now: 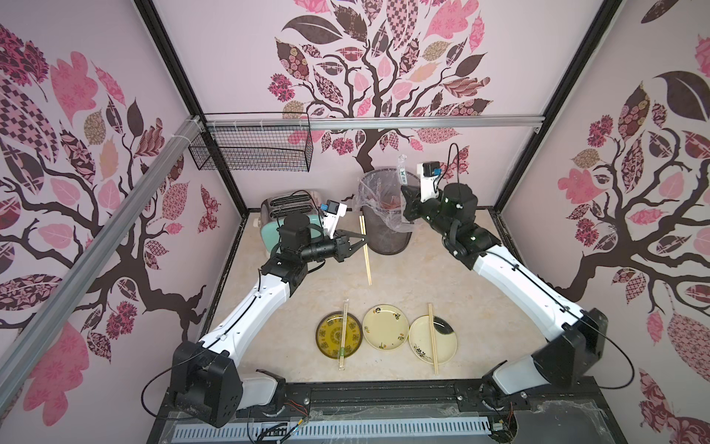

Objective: Remove the packaging of disposable chopsticks
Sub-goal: Place the packet bag in the trash bin.

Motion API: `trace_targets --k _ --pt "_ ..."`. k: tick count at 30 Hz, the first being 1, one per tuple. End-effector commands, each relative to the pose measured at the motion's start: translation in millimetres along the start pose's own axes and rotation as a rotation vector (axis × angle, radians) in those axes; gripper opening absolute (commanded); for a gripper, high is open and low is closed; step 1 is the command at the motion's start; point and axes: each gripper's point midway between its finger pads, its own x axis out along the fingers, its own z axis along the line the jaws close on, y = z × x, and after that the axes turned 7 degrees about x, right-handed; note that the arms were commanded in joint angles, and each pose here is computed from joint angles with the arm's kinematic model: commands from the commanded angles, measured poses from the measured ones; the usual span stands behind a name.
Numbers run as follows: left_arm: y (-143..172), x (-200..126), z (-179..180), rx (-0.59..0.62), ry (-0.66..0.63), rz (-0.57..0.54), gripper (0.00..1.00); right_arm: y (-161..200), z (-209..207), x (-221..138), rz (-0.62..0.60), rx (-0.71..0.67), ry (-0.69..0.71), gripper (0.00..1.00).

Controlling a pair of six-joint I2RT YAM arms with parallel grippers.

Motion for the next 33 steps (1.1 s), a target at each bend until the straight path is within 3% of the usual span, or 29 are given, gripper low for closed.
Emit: trace_targets --k 1,7,15,26,33 --pt "-2 -1 -1 0.016 0.008 0.002 0.0 -25 -1 25 -0.058 -0.005 -0.084 0.0" --pt "0 0 -1 0.014 0.018 0.011 0.0 -23 -12 85 -0.055 -0.019 -0.146 0.0" --pt "2 2 0 0.006 0.027 0.024 0.0 27 -47 144 0.062 -0.023 -0.101 0.0" --pt "4 5 3 -0.003 0.029 0.031 0.0 94 -78 161 0.236 0.004 -0.036 0.0" --pt "5 5 3 -0.008 0.032 0.033 0.0 116 -92 165 0.287 -0.037 0.013 0.0"
